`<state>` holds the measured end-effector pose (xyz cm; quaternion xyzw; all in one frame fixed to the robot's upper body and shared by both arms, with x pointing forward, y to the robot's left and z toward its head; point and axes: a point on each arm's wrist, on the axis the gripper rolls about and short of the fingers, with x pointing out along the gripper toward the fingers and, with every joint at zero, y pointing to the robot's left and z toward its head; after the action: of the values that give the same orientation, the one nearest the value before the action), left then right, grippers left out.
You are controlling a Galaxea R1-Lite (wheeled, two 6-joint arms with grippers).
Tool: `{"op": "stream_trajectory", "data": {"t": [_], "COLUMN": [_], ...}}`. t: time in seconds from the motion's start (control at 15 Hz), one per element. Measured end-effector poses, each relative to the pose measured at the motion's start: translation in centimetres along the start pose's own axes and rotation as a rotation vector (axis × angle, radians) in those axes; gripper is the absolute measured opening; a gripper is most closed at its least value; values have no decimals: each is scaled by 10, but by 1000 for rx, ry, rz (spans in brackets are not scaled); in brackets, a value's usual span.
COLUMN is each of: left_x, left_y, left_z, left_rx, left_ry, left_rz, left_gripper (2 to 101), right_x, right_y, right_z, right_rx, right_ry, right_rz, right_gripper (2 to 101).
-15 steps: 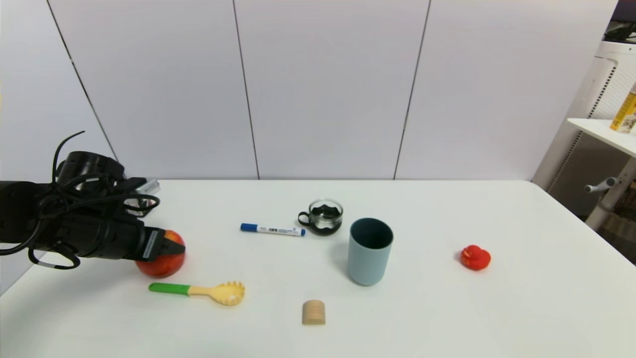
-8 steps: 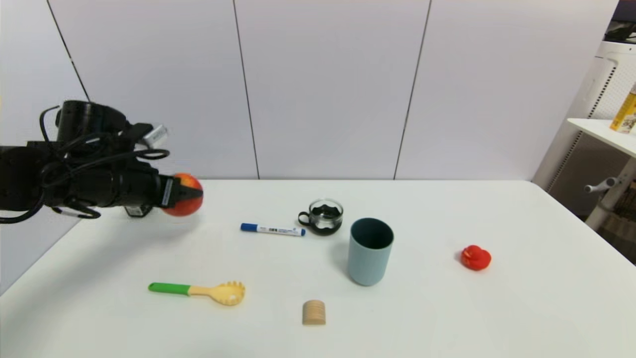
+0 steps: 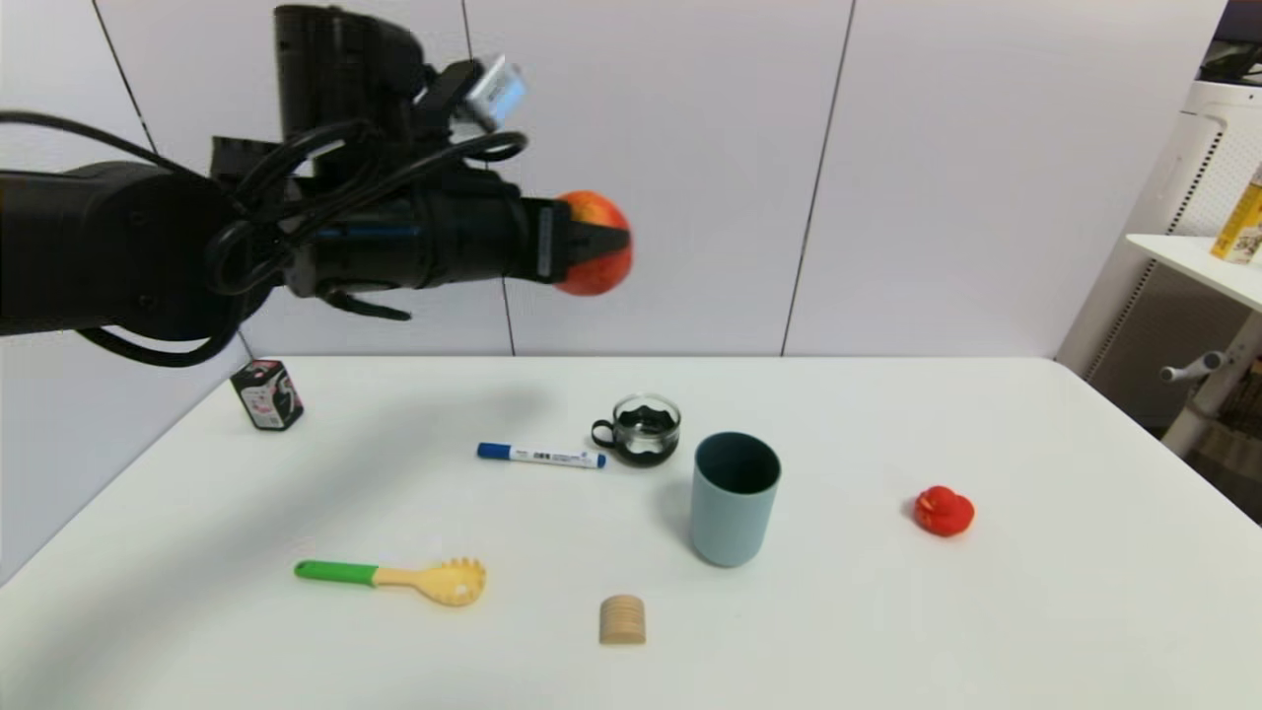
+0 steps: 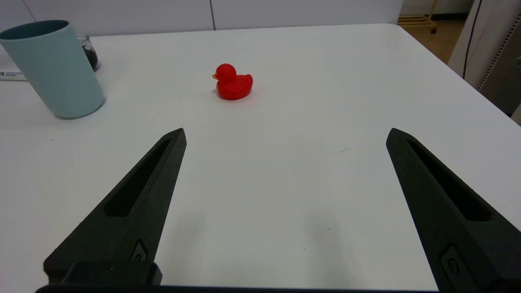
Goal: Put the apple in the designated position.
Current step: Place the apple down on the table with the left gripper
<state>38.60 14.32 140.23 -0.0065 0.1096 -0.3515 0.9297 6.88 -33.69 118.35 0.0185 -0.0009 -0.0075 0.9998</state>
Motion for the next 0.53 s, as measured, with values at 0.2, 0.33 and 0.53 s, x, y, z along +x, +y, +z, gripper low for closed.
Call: {"op": "stream_trajectory", "data": {"t": [0.2, 0.33, 0.53], "left_x": [19, 28, 34], "left_y": [-70, -108, -161], "left_z": [11, 6, -10], "left_rx": [-133, -228, -361], "left_ry": [-42, -13, 56], "left_rz": [-197, -290, -338], "left_gripper": [708, 708, 708], "right_x": [0, 0, 0], "right_y": [0, 0, 0], "right_z": [0, 0, 0], "right_rx": [0, -1, 0], "right_ry": [0, 0, 0], "right_rz": [0, 0, 0], "right_gripper": [974, 974, 974]}}
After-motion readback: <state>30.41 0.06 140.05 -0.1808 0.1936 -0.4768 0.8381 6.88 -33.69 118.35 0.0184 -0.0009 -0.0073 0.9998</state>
